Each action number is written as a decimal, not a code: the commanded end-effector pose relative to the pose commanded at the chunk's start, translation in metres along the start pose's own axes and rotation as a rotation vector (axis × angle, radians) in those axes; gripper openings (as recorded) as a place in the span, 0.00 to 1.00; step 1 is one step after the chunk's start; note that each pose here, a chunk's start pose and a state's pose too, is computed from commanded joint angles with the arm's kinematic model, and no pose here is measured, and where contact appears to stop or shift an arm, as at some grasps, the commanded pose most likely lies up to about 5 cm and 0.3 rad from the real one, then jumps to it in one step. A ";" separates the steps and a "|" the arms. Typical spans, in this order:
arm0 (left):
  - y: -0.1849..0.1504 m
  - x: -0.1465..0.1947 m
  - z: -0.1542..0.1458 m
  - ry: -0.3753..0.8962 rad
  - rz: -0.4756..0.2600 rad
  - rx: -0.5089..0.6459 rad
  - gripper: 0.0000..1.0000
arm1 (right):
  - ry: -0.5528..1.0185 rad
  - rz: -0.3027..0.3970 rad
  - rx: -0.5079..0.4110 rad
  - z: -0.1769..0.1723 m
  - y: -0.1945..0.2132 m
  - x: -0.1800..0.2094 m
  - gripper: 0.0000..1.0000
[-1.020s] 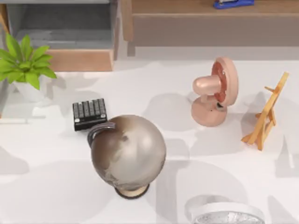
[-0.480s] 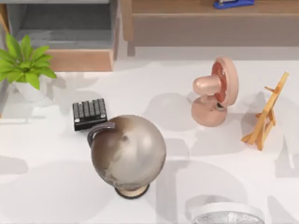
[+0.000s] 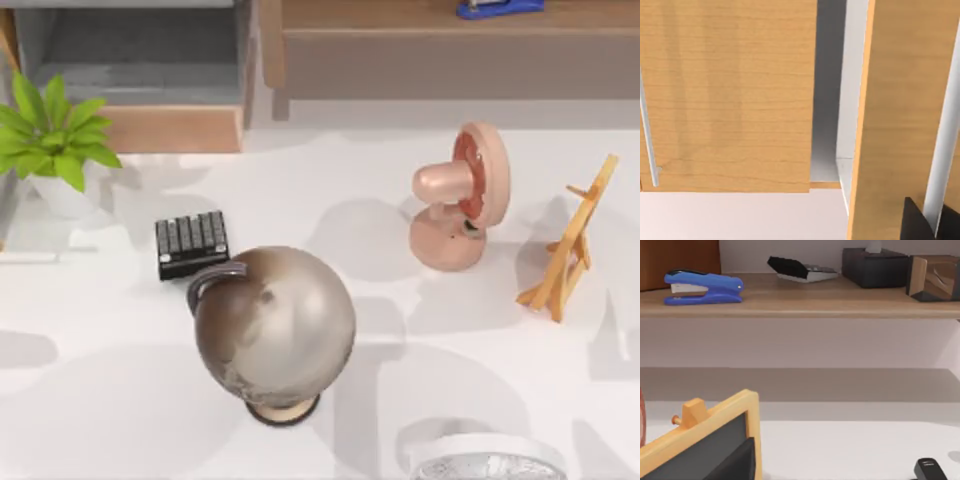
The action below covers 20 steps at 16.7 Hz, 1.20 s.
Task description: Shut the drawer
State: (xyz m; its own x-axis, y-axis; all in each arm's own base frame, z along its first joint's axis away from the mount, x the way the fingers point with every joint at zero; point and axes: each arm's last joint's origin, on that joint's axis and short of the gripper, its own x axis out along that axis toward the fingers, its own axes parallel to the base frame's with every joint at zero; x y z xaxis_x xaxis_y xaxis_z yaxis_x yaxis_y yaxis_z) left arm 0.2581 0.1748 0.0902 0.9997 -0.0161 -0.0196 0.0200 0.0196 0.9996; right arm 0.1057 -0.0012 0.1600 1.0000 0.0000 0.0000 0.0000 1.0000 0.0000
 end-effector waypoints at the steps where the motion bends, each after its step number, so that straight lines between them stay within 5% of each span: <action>1: -0.001 0.006 -0.001 0.002 -0.003 -0.003 0.00 | 0.000 0.000 0.000 0.000 0.000 0.000 1.00; 20: 0.003 0.117 -0.001 0.003 0.000 -0.001 0.00 | 0.000 0.000 0.000 0.000 0.000 0.000 1.00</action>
State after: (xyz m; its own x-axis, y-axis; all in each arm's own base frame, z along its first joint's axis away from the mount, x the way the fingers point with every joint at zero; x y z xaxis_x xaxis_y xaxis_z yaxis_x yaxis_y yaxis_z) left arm 0.3751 0.1740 0.0905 0.9997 -0.0130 -0.0196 0.0199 0.0204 0.9996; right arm 0.1057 -0.0012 0.1600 1.0000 0.0000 0.0000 0.0000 1.0000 0.0000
